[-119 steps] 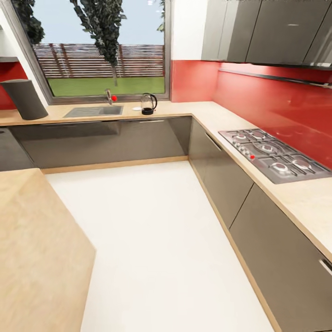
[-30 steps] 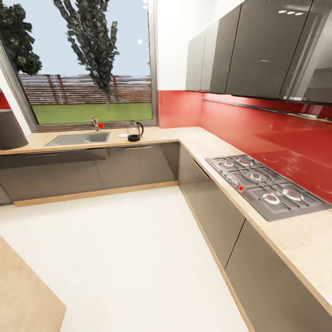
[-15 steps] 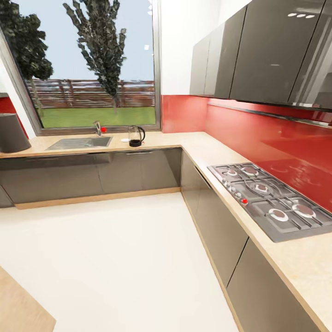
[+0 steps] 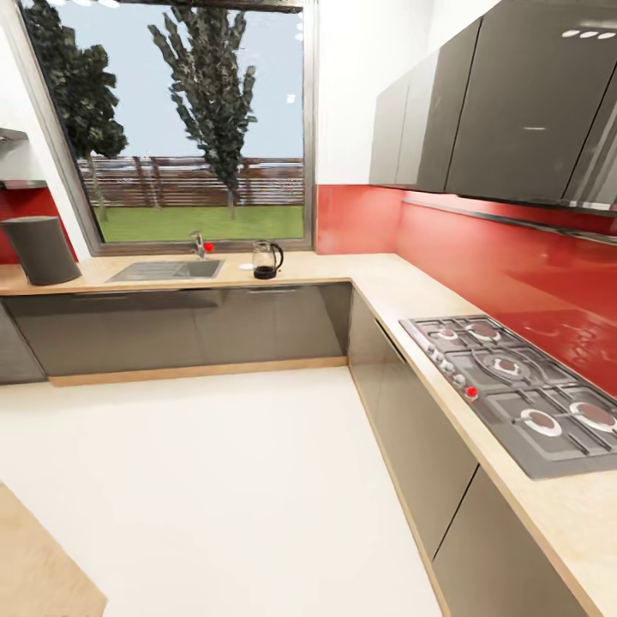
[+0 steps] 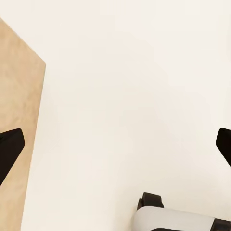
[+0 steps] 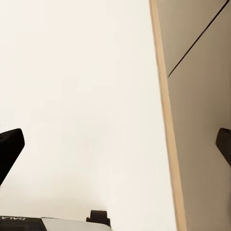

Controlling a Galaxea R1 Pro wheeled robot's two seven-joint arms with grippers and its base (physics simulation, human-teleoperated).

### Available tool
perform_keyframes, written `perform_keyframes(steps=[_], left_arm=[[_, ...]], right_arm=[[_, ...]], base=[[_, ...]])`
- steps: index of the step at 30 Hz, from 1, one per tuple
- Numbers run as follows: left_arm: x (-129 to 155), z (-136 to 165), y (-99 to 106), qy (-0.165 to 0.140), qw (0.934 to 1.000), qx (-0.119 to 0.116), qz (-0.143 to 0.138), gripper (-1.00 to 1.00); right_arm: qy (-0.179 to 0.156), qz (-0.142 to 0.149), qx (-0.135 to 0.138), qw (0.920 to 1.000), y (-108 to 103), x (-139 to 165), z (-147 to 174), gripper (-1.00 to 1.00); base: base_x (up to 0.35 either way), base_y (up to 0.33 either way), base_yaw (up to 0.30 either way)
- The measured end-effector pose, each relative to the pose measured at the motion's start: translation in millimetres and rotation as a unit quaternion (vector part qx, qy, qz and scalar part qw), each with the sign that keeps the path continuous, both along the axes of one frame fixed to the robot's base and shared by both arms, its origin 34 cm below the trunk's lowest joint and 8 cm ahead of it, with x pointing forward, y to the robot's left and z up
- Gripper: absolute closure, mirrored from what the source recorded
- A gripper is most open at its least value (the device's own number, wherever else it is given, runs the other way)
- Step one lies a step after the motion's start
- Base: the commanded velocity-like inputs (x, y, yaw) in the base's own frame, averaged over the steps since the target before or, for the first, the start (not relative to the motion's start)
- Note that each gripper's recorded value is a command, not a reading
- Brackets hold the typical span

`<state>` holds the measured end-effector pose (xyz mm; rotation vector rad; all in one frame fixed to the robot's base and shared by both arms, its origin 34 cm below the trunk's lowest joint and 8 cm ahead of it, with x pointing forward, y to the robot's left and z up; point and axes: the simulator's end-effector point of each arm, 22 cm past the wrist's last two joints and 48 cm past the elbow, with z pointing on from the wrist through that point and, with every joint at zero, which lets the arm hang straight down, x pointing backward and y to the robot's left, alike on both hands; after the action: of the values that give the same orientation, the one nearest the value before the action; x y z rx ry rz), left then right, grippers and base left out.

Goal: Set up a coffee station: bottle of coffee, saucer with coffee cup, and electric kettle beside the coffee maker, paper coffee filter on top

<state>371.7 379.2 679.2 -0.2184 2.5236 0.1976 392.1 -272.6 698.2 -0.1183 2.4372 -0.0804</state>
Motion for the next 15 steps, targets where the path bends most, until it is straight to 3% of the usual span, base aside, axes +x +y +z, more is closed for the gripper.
perform_keyframes(steps=[5, 15], left_arm=[[2.2, 2.3, 0.6, -0.004, 1.0000, 0.000, 0.002, -1.00], [6.9, 6.5, 1.5, -0.012, 0.9999, 0.000, 0.004, -1.00]], right_arm=[[-0.001, 0.000, 0.000, 1.0000, 0.0, -0.5, 0.6, -1.00], [-0.008, 0.000, 0.000, 1.0000, 0.2, 3.4, 4.5, -1.00]], base=[[0.193, 0.000, 0.129], [0.316, 0.067, 0.128]])
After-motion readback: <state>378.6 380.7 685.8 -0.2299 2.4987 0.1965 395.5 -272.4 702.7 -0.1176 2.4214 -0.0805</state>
